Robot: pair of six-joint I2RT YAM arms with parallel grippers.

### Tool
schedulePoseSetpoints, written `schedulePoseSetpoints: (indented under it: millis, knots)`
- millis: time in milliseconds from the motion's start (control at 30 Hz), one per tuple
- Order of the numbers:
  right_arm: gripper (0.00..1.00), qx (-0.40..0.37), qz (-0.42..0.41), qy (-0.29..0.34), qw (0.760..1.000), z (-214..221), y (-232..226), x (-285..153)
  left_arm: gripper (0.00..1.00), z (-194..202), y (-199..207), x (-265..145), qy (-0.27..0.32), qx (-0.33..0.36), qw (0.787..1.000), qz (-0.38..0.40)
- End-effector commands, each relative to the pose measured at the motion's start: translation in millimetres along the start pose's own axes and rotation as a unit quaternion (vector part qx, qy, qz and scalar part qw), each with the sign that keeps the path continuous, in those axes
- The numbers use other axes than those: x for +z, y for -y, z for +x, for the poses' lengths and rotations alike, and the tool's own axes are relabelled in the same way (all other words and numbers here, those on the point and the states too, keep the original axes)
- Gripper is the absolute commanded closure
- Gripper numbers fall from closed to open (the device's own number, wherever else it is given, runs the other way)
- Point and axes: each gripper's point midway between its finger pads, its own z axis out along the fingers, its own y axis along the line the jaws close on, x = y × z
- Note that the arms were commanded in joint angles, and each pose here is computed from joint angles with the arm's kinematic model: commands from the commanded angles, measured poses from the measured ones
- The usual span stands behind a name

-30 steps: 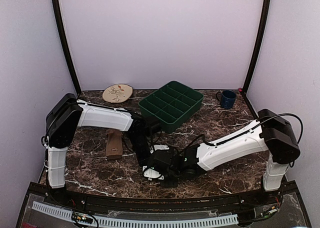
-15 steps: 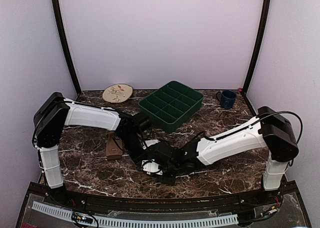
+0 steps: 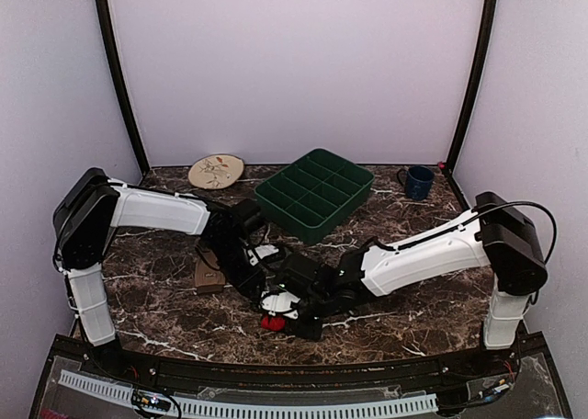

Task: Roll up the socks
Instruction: Place the sock in the storage box.

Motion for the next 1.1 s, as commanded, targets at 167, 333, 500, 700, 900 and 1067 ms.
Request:
schedulePoseSetpoints:
  millis: [167, 333, 500, 700, 900, 1067]
  knots:
    - [0.96, 0.095, -0.117, -0.137, 0.979, 71, -25, 14, 0.64, 1, -11, -27, 0.05, -0.021, 0.997, -0.057]
    - [0.99, 0.159, -0.157, -0.117, 0.968, 66, -19, 6, 0.64, -12, -10, -48, 0.099, -0.028, 0.992, -0.076]
    - [1.0, 0.215, -0.184, -0.066, 0.957, 42, -4, -13, 0.64, -23, -9, -72, 0.139, -0.033, 0.985, -0.093]
    - [1.0, 0.25, -0.174, -0.001, 0.952, -6, 29, -48, 0.64, -35, -5, -97, 0.177, -0.036, 0.978, -0.106]
    - [1.0, 0.282, -0.129, 0.077, 0.948, -57, 90, -103, 0.65, -44, -7, -123, 0.21, -0.035, 0.968, -0.136]
    - [1.0, 0.315, -0.066, 0.12, 0.939, -73, 154, -140, 0.65, -46, -12, -147, 0.237, -0.038, 0.956, -0.171]
